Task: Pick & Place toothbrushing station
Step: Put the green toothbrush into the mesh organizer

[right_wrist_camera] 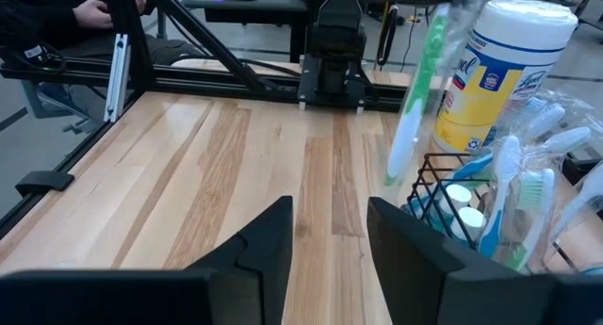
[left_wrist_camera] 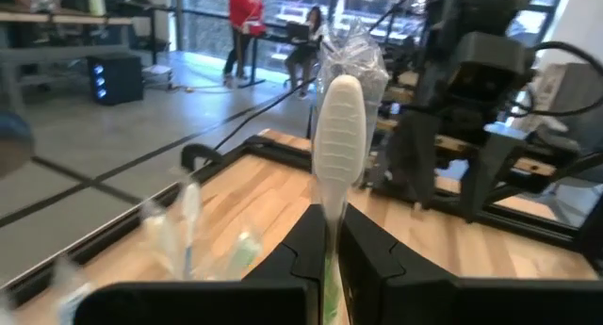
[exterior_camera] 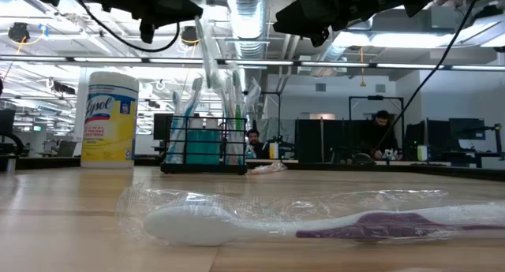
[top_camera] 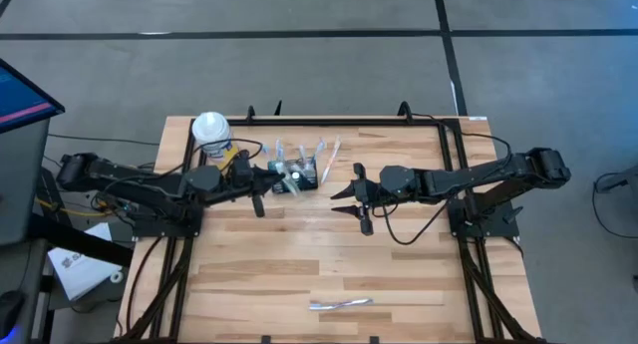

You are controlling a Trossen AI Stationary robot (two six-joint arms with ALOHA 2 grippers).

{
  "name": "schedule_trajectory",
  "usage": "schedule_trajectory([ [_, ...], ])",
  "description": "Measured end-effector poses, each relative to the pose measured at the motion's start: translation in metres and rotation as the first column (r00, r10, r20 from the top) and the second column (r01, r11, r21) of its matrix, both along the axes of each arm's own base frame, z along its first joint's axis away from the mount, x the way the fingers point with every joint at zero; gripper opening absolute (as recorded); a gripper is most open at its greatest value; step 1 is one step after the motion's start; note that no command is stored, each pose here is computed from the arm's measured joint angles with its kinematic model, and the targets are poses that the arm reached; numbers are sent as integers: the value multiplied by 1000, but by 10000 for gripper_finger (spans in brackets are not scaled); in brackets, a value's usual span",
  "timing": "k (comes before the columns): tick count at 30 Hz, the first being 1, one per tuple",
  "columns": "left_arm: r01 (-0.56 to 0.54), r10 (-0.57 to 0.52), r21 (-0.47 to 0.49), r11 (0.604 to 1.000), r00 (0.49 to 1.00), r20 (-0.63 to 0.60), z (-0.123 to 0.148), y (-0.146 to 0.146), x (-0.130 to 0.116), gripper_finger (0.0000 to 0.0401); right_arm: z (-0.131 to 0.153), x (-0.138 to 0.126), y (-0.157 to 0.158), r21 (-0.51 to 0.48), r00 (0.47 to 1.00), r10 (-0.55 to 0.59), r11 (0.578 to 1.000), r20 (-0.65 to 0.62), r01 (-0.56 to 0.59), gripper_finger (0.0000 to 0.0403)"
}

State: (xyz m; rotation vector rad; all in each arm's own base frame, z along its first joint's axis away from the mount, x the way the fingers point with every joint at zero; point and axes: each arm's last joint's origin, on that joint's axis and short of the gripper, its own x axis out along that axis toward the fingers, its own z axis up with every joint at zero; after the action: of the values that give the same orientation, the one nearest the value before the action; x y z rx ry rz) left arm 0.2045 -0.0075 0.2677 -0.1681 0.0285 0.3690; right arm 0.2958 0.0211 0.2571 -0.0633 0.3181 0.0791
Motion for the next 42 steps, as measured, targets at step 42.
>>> schedule_trajectory([
  [42,-339,345,67,939,924,-164,-6,19,-31,6,0,0,0,0,1000,-1,1000,-2,1,127],
])
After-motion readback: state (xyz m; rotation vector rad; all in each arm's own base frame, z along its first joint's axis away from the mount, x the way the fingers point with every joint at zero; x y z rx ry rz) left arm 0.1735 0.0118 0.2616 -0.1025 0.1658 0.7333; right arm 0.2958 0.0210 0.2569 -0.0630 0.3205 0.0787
